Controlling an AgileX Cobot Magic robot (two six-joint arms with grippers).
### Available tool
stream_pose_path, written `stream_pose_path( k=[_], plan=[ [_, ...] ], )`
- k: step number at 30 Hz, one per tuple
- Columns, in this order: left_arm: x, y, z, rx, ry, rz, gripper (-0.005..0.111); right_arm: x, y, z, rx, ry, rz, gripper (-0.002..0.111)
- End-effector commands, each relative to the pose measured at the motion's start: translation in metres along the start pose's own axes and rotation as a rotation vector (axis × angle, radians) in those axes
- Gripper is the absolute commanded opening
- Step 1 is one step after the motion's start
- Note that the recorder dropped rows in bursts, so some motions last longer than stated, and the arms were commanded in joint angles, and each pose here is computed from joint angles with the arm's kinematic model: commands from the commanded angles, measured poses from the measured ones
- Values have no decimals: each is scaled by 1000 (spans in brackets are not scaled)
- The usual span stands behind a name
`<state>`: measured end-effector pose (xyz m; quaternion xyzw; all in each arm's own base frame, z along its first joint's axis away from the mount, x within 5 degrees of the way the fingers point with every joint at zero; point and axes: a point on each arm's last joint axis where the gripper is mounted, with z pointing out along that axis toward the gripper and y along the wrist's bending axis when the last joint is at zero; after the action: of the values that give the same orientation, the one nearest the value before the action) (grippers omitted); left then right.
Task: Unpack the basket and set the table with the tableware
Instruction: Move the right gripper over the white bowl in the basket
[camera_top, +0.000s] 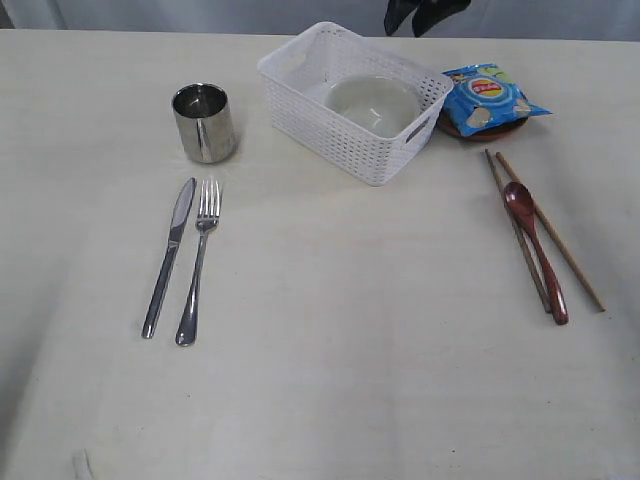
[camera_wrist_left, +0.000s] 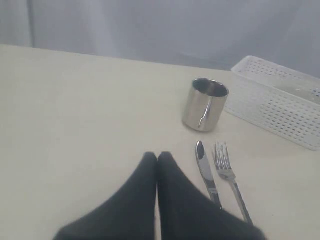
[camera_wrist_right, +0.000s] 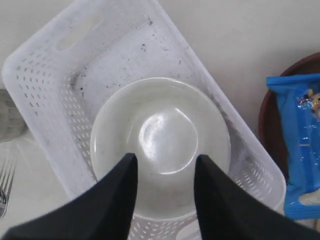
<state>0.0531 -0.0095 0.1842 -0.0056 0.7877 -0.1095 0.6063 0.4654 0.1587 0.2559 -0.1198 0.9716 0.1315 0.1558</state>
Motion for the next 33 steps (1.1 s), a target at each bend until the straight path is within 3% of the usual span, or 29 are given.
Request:
stream_pose_path(
  k=[1,8,18,23,26,33],
  plan=[
    [0,0,0,0,-12,3,0,1,-7,18,-19,33,47,37],
    [0,0,0,0,-12,3,0,3,6,24,-66,48,73,37],
    [0,0,0,0,-12,3,0,17,70,36,-87,89,10,37],
    [0,0,0,0,-12,3,0,24,89,42,84,71,-42,37],
    [0,0,0,0,-12,3,0,25,92,42,150,51,-8,37],
    [0,0,0,0,-12,3,0,22,100,43,98,-10,144,37]
  ],
)
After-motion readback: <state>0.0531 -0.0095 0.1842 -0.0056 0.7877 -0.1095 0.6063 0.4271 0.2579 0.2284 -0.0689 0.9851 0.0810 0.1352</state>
